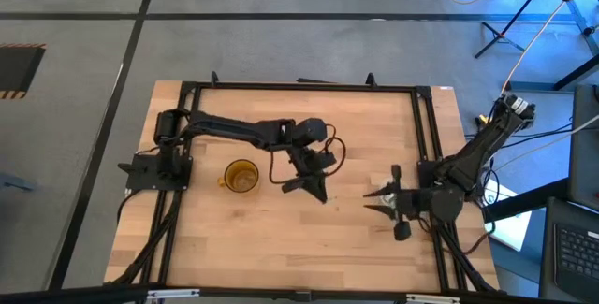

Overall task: Pick and place Stevia / Truvia into bins
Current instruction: Put the green stevia packet into the transparent container

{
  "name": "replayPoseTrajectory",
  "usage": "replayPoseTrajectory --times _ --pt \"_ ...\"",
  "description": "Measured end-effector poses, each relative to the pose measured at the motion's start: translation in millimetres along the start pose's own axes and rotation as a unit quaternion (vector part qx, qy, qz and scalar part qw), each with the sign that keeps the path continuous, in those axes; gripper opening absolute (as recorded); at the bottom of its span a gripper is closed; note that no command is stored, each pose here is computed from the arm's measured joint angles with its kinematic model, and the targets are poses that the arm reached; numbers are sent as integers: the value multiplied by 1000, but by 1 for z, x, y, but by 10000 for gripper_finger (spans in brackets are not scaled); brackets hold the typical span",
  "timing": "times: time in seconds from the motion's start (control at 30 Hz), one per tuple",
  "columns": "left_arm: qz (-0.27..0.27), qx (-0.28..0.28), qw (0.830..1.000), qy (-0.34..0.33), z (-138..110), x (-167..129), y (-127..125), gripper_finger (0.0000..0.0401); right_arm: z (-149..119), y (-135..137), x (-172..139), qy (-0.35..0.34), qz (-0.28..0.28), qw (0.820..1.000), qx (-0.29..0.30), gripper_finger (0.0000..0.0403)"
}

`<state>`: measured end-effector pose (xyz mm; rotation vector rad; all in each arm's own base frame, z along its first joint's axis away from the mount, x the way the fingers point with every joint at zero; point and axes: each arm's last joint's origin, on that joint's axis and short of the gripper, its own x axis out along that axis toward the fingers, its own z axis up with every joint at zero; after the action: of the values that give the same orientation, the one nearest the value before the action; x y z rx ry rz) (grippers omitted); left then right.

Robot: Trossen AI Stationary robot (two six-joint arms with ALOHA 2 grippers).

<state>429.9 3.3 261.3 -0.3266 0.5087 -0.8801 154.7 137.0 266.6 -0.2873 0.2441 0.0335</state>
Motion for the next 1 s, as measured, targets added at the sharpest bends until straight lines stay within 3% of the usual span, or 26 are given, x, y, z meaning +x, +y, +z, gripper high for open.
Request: replayPoseTrajectory --times 0.1,0.2,0.43,0.6,1.0 --pt "-4 6 1000 3 0 8 -6 8 3 -1 10 -11 -20 999 -37 114" --pt "-8 7 1000 5 0 12 -9 5 4 -5 23 -18 -28 999 -29 114" --pt "-13 9 1000 9 -1 17 -13 7 3 -8 51 -45 42 998 -3 114" --pt "-13 12 1000 9 -1 17 -13 6 1 -7 65 -56 49 997 -18 114" --pt "-12 18 1000 8 -1 16 -12 5 -8 -9 83 -45 79 996 12 104"
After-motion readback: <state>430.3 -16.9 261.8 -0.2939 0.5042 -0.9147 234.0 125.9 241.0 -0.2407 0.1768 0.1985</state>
